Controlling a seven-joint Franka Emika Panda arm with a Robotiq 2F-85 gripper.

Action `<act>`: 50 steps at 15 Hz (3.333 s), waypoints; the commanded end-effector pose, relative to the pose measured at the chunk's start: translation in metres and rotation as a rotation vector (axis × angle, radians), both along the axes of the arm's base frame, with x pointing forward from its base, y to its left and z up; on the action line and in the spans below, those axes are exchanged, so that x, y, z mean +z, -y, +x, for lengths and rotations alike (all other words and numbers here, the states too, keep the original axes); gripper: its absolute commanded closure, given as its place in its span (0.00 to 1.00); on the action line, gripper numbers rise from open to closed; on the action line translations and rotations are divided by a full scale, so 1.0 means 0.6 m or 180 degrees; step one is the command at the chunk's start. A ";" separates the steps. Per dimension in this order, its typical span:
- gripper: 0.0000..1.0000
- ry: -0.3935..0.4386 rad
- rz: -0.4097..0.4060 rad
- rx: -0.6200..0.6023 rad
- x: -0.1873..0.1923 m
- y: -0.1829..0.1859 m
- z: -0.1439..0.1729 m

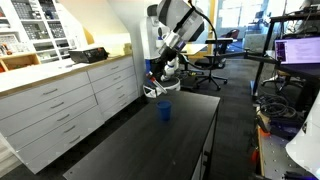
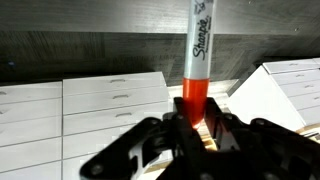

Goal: Put the marker in the cup

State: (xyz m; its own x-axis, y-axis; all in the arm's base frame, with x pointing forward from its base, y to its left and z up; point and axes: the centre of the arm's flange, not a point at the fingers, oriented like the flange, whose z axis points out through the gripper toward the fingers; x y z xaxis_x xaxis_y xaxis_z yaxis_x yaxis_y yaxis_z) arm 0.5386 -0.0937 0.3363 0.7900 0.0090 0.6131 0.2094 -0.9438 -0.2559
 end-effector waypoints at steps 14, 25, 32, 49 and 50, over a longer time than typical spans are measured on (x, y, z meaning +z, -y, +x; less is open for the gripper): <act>0.94 0.0335 0.0376 0.0462 0.060 -0.071 -0.111; 0.94 0.0413 0.0503 0.0763 0.051 -0.088 -0.076; 0.94 0.0553 0.0470 0.1000 0.038 -0.076 -0.022; 0.94 0.0874 0.0872 0.1288 0.048 0.035 0.048; 0.94 0.0878 0.0917 0.1312 0.047 0.041 0.046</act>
State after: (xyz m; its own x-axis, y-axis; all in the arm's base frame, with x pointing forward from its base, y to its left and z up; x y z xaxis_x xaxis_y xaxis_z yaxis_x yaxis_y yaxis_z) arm 0.5638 -0.1037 0.3644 0.5933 0.1108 0.7974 0.6115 -0.7062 -0.3569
